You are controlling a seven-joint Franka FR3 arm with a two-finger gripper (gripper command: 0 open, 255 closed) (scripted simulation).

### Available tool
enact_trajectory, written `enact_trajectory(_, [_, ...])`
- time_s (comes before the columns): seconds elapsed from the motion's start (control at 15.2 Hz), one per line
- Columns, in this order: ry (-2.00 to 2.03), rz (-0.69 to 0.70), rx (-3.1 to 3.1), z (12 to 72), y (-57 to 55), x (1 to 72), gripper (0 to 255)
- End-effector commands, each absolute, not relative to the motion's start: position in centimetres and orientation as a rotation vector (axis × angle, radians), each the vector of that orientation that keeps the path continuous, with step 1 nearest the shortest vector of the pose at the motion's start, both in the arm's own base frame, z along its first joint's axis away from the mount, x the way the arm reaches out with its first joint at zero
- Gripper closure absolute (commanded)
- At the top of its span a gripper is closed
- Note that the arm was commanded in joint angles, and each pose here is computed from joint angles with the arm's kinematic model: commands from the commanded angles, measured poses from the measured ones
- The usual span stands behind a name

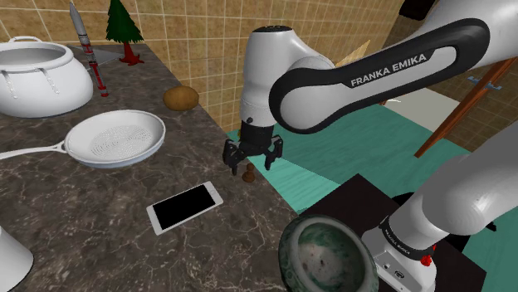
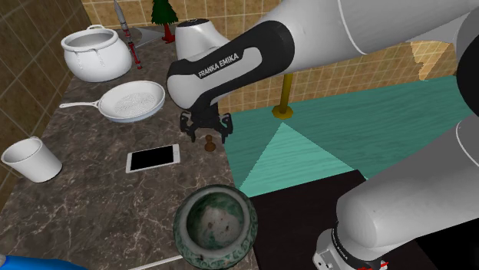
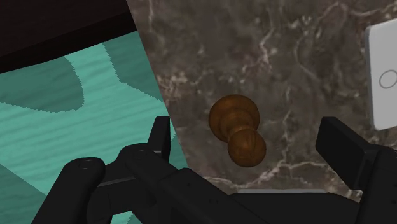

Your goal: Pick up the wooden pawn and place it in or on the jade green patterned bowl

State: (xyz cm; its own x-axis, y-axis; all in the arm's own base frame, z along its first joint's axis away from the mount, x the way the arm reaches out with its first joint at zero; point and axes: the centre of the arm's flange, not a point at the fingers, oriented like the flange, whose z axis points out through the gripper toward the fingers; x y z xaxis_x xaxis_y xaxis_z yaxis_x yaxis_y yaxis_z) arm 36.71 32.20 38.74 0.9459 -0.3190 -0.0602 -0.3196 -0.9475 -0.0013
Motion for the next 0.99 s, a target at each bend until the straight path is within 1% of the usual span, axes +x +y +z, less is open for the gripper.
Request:
enact_trajectory(0.0, [0.507, 0.092, -3.088, 38.69, 32.22, 36.69, 0])
enact_trajectory(0.26, [0.507, 0.092, -3.088, 38.70, 32.22, 36.70, 0])
enact_trajectory(0.33, [0.507, 0.092, -3.088, 38.70, 32.22, 36.70, 255])
enact_trajectory(0.92, [0.507, 0.092, -3.088, 38.69, 32.22, 36.69, 255])
